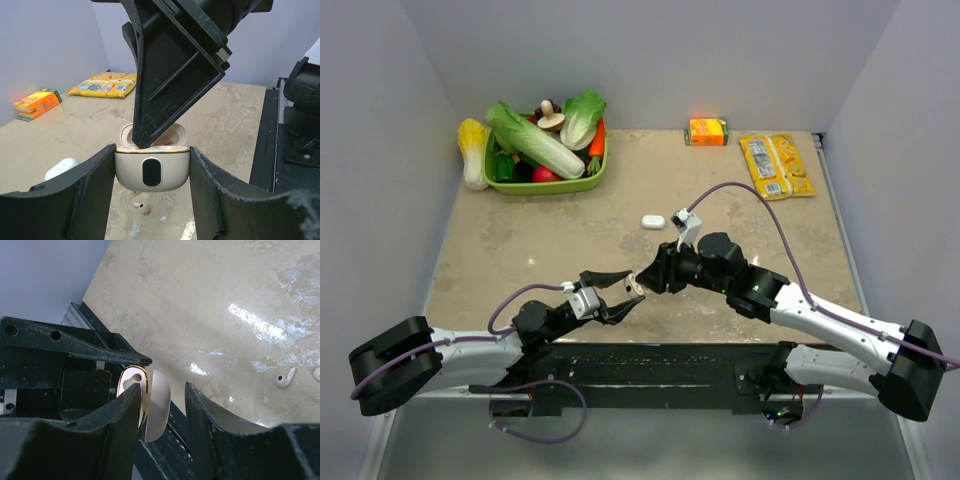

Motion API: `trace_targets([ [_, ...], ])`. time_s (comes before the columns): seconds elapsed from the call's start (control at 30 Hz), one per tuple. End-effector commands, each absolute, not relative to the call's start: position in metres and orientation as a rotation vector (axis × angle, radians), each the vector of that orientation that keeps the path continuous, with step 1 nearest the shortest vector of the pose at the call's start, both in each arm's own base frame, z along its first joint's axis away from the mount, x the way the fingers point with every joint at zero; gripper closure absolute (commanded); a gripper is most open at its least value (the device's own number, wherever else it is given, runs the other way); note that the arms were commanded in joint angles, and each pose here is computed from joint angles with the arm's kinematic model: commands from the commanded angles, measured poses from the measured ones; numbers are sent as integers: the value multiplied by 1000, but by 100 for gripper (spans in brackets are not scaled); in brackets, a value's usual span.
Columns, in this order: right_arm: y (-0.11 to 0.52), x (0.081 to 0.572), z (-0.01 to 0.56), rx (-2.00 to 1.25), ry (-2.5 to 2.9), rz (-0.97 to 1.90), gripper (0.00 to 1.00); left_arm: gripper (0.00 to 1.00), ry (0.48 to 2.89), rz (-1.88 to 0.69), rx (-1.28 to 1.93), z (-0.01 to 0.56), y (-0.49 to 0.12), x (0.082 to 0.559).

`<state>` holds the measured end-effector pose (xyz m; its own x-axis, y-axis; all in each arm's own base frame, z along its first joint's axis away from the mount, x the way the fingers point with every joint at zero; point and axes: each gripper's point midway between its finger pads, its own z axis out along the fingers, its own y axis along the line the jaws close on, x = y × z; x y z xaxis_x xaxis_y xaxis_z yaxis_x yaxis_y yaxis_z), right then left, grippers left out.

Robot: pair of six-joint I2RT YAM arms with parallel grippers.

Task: Insert the wireless bluetooth earbuds into the charging case
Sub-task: Adjust the charging case.

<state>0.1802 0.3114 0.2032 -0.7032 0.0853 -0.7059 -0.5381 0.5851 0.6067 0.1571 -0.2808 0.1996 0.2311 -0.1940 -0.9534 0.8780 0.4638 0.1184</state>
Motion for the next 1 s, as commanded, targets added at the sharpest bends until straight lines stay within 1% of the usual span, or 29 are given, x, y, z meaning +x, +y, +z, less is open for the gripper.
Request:
trace_targets([
  [0.0,314,180,213,-349,2063,1165,59,100,696,-868,553,298,-245,138],
  [0.17,312,178,211,-350,2064,1162,66,100,698,-866,549,297,-244,138],
  [0.27,310,178,212,-348,2058,1161,74,100,706,-868,546,296,-245,139],
  [0.3,309,178,213,-350,2051,1158,81,100,708,-871,546,296,-245,139],
  [0.37,309,178,215,-359,2041,1156,88,100,720,-878,539,294,-245,140],
  [0.4,308,179,215,-360,2036,1148,94,100,735,-879,536,292,-246,142],
  [0.43,307,180,217,-358,2029,1141,98,99,740,-882,533,292,-246,143],
  [0.47,306,182,222,-374,2008,1127,100,92,748,-890,531,292,-247,143],
  [0.5,305,183,223,-379,2000,1112,100,87,768,-895,547,287,-251,144],
  [0.53,301,188,225,-365,1991,1081,100,79,772,-900,551,288,-252,144],
  [0.57,300,187,230,-392,1974,1065,100,61,786,-911,552,286,-254,144],
  [0.6,298,188,233,-399,1962,1054,100,53,817,-917,573,279,-259,145],
  [0.63,296,189,240,-403,1946,1045,100,36,826,-923,570,280,-261,147],
  [0.7,290,190,249,-428,1908,1011,100,21,903,-955,568,270,-267,151],
  [0.73,288,191,258,-429,1886,1001,100,0,923,-963,565,269,-270,153],
  [0.97,272,188,288,-551,1800,903,100,0,1078,-1027,478,251,-274,164],
])
